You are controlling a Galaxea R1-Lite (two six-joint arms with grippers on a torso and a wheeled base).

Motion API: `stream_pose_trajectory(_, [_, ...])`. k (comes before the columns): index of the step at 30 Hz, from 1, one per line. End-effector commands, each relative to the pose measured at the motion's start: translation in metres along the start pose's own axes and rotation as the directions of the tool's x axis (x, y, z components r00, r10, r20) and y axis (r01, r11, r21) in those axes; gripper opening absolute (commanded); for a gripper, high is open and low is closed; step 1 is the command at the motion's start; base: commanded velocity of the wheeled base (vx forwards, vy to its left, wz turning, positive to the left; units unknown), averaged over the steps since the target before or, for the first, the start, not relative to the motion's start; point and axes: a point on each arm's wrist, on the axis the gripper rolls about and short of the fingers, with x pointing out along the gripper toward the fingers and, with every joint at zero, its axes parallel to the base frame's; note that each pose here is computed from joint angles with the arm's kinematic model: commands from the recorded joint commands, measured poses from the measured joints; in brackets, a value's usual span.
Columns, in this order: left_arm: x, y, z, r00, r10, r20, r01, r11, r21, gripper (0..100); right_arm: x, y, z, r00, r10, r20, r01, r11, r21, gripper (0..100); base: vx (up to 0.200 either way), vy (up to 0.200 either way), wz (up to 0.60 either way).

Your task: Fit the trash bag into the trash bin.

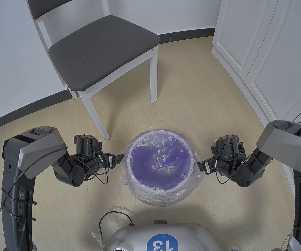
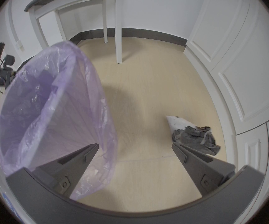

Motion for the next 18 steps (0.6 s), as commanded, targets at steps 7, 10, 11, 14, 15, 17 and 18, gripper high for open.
stream_pose_trajectory(7, [-0.042, -0.008, 0.01, 0.998, -0.02, 0.059, 0.02, 1.0, 0.006, 100, -0.013, -0.069, 0.006, 0.992, -0.126, -0.03, 0.127, 0.99, 0.067, 100, 0.0, 0.0, 0.0])
stream_pose_trajectory(10, [-0.05, -0.009, 0.008, 0.997, -0.022, 0.073, 0.021, 1.0, 0.008, 100, -0.006, -0.083, 0.004, 0.99, -0.138, -0.031, 0.14, 0.986, 0.089, 100, 0.0, 0.0, 0.0])
stream_pose_trajectory(11, [-0.052, -0.009, 0.006, 0.997, -0.021, 0.068, 0.021, 1.0, 0.007, 100, -0.003, -0.088, 0.003, 0.99, -0.133, -0.034, 0.136, 0.986, 0.093, 100, 0.0, 0.0, 0.0])
stream_pose_trajectory(14, [-0.055, -0.009, 0.006, 0.998, -0.021, 0.067, 0.021, 1.0, 0.006, 100, -0.001, -0.09, 0.003, 0.99, -0.134, -0.034, 0.136, 0.986, 0.098, 100, 0.0, 0.0, 0.0])
stream_pose_trajectory(15, [-0.066, -0.009, 0.001, 0.998, -0.019, 0.061, 0.019, 1.0, 0.001, 100, 0.015, -0.1, -0.002, 0.988, -0.146, -0.04, 0.15, 0.982, 0.112, 100, 0.0, 0.0, 0.0])
stream_pose_trajectory(17, [-0.073, -0.01, -0.001, 0.997, -0.02, 0.076, 0.021, 1.0, -0.006, 100, 0.027, -0.107, -0.005, 0.986, -0.161, -0.045, 0.165, 0.979, 0.121, 100, 0.0, 0.0, 0.0])
stream_pose_trajectory(18, [-0.076, -0.01, -0.002, 0.996, -0.022, 0.087, 0.023, 1.0, -0.011, 100, 0.033, -0.11, -0.007, 0.985, -0.165, -0.053, 0.17, 0.978, 0.122, 100, 0.0, 0.0, 0.0])
